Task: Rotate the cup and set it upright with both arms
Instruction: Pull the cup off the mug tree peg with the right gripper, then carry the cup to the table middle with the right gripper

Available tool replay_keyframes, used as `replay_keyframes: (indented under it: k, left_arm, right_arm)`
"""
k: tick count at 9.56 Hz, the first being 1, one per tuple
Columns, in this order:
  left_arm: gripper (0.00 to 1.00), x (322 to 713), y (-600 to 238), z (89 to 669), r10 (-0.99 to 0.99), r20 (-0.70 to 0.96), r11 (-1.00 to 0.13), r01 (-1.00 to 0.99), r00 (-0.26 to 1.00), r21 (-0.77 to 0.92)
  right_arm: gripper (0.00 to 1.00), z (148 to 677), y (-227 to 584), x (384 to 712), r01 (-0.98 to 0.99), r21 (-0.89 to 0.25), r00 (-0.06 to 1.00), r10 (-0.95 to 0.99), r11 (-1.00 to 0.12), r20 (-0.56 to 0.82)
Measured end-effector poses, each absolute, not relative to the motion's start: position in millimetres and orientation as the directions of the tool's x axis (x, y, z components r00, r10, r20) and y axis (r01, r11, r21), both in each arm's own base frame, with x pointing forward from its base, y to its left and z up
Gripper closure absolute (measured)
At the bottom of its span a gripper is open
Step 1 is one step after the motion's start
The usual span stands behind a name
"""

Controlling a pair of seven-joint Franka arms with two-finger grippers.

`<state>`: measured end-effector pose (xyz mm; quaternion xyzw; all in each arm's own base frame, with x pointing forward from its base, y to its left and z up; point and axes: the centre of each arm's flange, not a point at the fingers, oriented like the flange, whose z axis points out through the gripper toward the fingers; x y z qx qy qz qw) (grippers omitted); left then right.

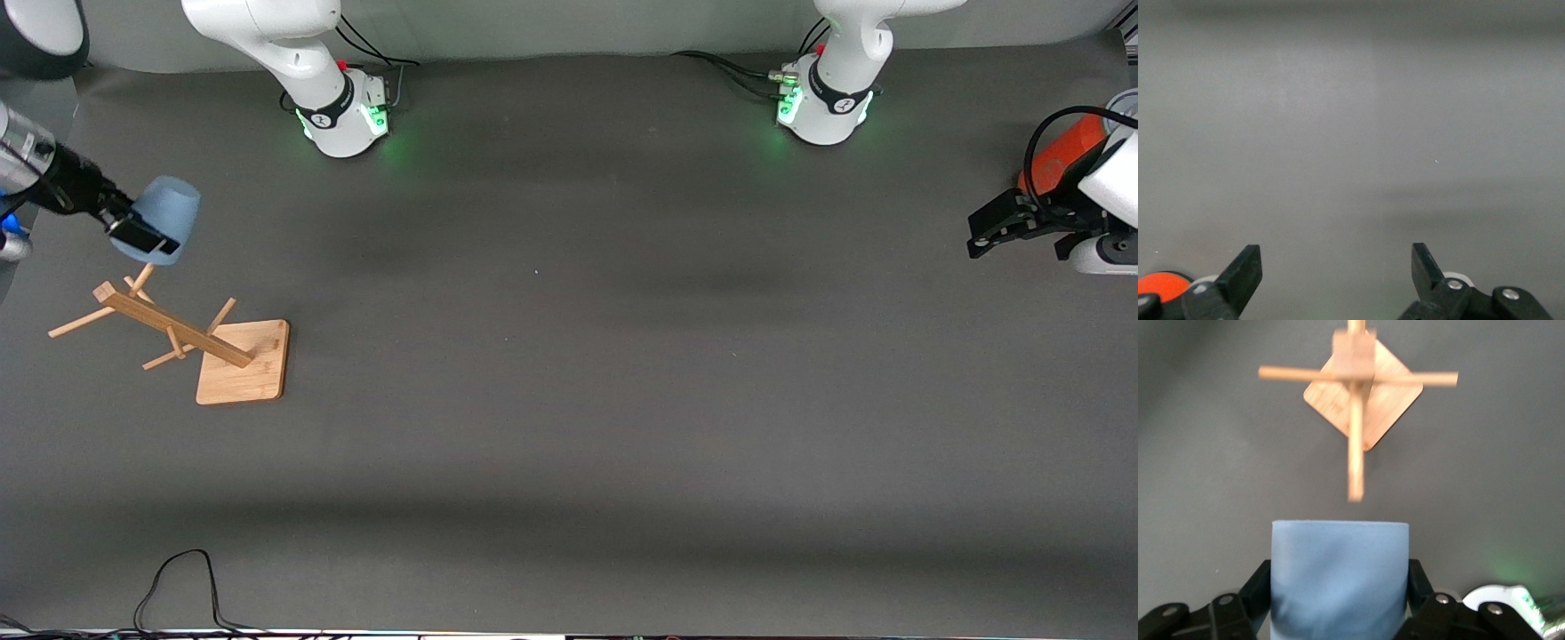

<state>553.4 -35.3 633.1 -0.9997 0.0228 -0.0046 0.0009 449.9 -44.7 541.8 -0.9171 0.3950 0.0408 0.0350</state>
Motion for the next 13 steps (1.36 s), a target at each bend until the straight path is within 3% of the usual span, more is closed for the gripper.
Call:
replay_keyframes:
  k: [6,10,13]
  left_arm:
    - [0.00,553.4,-35.0,633.1,-0.045,0.009,-0.999,-0.045,0.999,-0.002]
    - [0.00,553.4,-34.5,632.9,-0.044,0.009,-0.999,-0.044,0.999,-0.002]
    - [0.00,553.6,-31.3,632.7,-0.039,0.008,-0.999,-0.039,0.999,-0.002]
  right_arm:
    - [0.17,547.2,189.2,416.0,-0.893,-0.003,0.448,-0.889,-0.450,-0.093]
    - [0.17,484.4,349.0,423.2,-0.974,0.046,0.222,-0.975,-0.223,-0.023]
    - [0.17,401.8,445.8,441.0,-0.994,0.071,0.092,-0.993,-0.087,0.072]
